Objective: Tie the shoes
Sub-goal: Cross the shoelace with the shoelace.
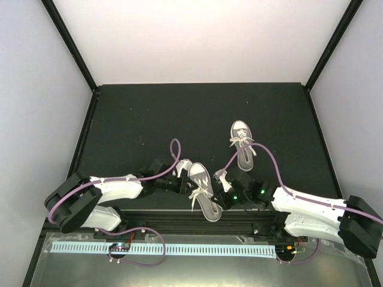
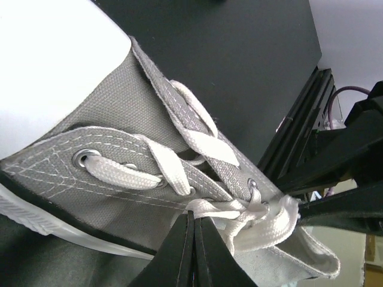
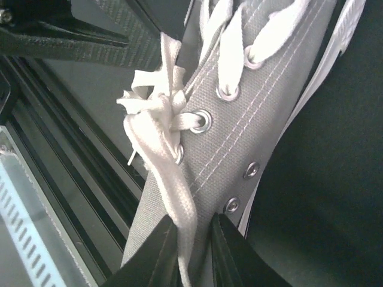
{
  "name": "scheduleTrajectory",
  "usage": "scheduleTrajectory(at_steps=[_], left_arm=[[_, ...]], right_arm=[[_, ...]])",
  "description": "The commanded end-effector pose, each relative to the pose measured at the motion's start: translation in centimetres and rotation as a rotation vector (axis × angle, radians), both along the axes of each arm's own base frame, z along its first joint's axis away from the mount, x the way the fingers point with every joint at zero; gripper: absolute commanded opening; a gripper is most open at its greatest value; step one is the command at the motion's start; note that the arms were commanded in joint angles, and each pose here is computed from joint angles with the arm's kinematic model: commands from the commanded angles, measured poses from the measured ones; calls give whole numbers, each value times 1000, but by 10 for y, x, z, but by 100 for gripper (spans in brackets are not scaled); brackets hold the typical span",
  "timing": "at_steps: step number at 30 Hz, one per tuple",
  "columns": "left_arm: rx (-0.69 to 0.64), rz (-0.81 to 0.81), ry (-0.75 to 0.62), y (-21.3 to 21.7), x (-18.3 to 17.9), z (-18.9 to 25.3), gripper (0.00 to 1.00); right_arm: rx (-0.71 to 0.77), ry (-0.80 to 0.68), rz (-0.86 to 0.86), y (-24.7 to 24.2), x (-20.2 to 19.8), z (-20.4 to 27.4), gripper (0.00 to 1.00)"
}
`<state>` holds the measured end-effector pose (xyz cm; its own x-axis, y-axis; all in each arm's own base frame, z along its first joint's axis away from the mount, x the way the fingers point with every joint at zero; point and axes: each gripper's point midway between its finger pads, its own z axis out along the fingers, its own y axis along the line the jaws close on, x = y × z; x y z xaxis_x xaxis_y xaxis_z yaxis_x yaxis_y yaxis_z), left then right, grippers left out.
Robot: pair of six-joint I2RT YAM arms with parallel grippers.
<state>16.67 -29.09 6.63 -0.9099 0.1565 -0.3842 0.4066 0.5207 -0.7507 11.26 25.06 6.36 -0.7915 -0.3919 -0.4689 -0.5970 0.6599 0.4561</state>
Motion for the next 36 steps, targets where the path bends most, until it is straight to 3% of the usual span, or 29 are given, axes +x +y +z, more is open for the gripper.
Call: scheduleTrajectory(at_steps=[1,4,10,19,28,36], left_arm=[[-5,30,-60,0,14,15,2],[7,34,-76,5,15,16,1],[3,10,-116,8,12,24,2],[2,-17,-119,6,9,22,1],[-1,-8,-130,3,16,27,2],[-4,-18,-123,3,13,27,2]], right_arm=[[32,-37,-27,2,7,15,15],[41,-65,-39,5,13,29,7],[74,-100,-17,19,21,56,7],[52,23,57,30,5,18,8],[46,35,96,27,-4,18,32],[56,31,91,29,-2,19,28]])
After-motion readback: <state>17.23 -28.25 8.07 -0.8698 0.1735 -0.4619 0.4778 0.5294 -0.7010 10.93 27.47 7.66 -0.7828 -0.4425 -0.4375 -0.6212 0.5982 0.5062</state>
